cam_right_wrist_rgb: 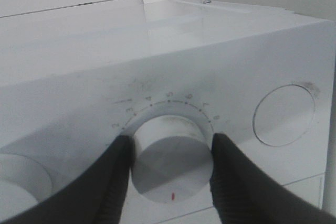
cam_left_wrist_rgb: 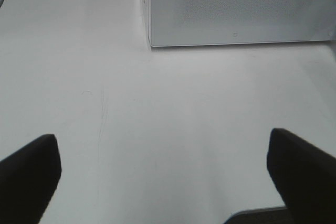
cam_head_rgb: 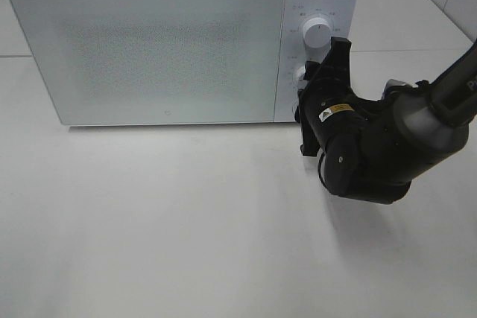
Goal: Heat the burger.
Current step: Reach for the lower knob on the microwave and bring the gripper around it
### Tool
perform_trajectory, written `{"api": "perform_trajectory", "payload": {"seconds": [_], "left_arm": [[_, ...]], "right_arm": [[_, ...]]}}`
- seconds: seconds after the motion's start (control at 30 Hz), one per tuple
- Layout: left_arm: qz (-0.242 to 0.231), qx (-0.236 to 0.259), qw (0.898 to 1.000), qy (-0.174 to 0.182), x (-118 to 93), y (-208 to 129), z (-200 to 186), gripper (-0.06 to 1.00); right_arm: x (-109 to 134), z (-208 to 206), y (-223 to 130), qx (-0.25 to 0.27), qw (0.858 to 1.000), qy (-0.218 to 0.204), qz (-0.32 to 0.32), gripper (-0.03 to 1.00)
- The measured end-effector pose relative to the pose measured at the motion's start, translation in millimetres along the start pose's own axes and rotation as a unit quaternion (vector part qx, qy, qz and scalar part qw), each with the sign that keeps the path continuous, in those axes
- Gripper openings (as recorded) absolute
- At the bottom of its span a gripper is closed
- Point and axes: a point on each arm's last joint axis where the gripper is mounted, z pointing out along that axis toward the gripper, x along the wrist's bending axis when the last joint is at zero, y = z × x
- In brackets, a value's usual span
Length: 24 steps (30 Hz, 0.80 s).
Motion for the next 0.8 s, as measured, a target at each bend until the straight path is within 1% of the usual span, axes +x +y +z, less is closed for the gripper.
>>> {"api": "perform_trajectory", "payload": {"seconds": [0.37, 0.8], "left_arm": [[0.000, 0.000, 1.000, 0.000, 0.0, 0.0, 0.0, 0.99], [0.000, 0.000, 1.000, 0.000, 0.0, 0.0, 0.0, 0.99]], "right_arm": [[-0.1, -0.1, 0.2, -0.002, 1.000, 0.000, -0.001, 0.44], [-0.2, -0.3, 1.0, -0.008, 0.999, -0.001, -0.037, 0.44]]}}
